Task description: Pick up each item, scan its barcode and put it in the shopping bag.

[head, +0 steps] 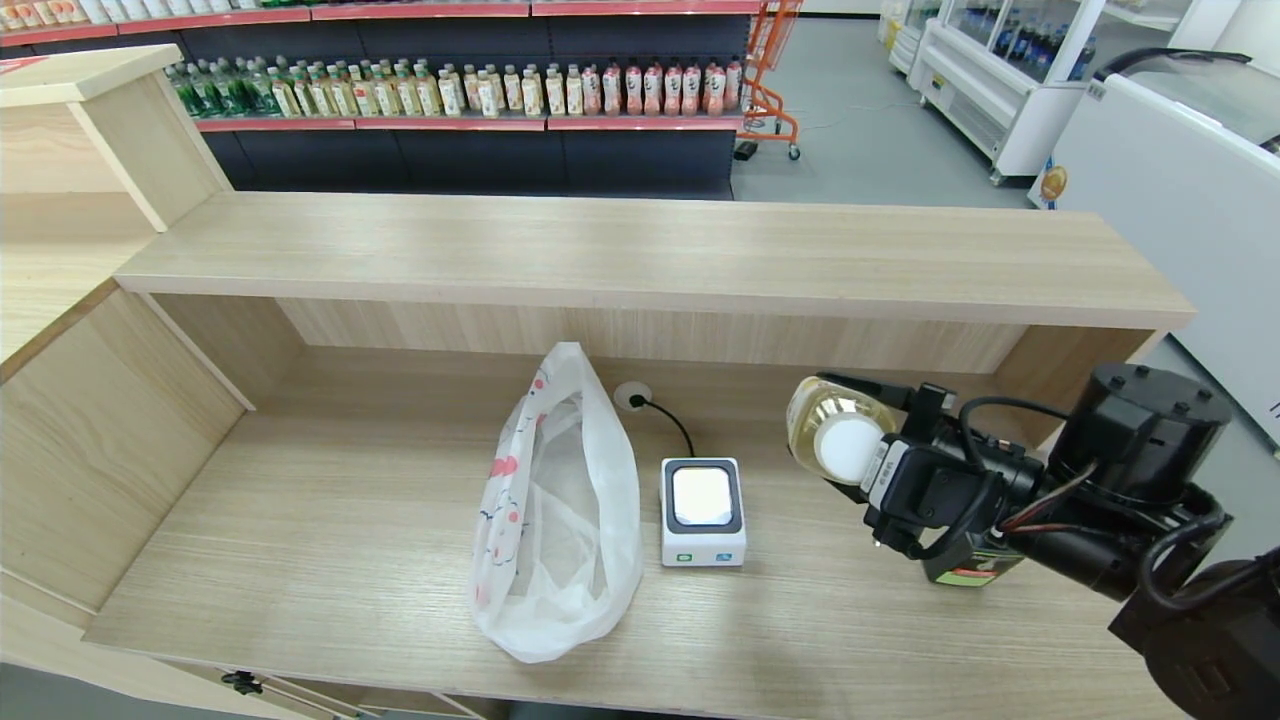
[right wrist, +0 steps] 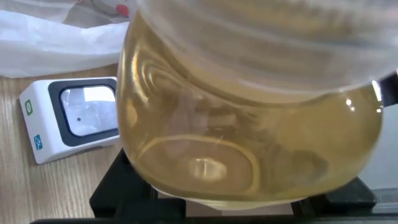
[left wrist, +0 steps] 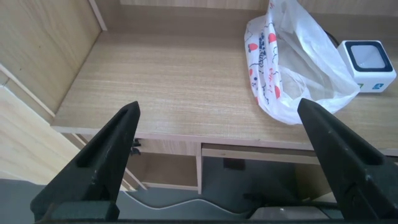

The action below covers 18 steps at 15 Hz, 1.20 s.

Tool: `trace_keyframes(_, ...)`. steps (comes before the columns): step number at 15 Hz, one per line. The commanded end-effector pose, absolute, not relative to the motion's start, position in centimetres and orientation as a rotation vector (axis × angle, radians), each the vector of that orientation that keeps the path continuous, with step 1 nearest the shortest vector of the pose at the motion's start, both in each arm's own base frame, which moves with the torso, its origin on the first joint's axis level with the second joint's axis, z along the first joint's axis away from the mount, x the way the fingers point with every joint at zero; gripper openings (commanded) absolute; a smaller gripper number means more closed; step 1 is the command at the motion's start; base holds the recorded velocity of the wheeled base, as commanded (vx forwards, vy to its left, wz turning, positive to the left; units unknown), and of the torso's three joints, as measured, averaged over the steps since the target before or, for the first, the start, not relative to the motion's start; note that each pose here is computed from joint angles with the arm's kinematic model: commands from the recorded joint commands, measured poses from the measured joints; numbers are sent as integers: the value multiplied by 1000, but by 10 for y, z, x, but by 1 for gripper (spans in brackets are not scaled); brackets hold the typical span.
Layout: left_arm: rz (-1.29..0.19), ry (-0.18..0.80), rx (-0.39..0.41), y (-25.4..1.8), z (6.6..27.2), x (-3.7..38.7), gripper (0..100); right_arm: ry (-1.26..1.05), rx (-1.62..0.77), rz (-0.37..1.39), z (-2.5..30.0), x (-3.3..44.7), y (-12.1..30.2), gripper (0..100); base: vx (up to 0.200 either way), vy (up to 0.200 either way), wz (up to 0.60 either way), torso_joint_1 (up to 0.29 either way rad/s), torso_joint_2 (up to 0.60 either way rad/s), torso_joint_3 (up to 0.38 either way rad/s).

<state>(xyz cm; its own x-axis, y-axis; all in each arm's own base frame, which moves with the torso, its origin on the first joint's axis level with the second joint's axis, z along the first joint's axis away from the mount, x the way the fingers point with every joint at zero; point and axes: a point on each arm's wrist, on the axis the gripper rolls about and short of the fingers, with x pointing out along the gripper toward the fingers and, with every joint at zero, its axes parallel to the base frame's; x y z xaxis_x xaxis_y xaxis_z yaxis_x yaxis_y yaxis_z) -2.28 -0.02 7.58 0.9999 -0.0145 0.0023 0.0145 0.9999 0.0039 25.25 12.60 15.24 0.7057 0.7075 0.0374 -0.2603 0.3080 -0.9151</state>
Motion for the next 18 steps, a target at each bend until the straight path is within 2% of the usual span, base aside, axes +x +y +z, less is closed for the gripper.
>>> trace_keyframes(1, -14, -3, 6, 0, 76, -23, 100, -479, -1089, 679, 150, 253, 126, 0, 0, 0, 0, 0, 0, 0)
trace_keyframes(10, -14, -3, -3, 0, 76, -23, 100, -466, -1108, 715, 138, 254, 140, 0, 0, 200, 0, 2, 0, 3)
trace_keyframes(14, -12, -3, -2, 0, 76, -23, 100, -436, -1130, 638, 124, 275, 122, 0, 0, 0, 0, 0, 0, 0)
trace_keyframes(18, -12, -3, -2, 0, 76, -23, 100, -391, -1134, 643, 111, 282, 119, 0, 0, 0, 0, 0, 0, 0)
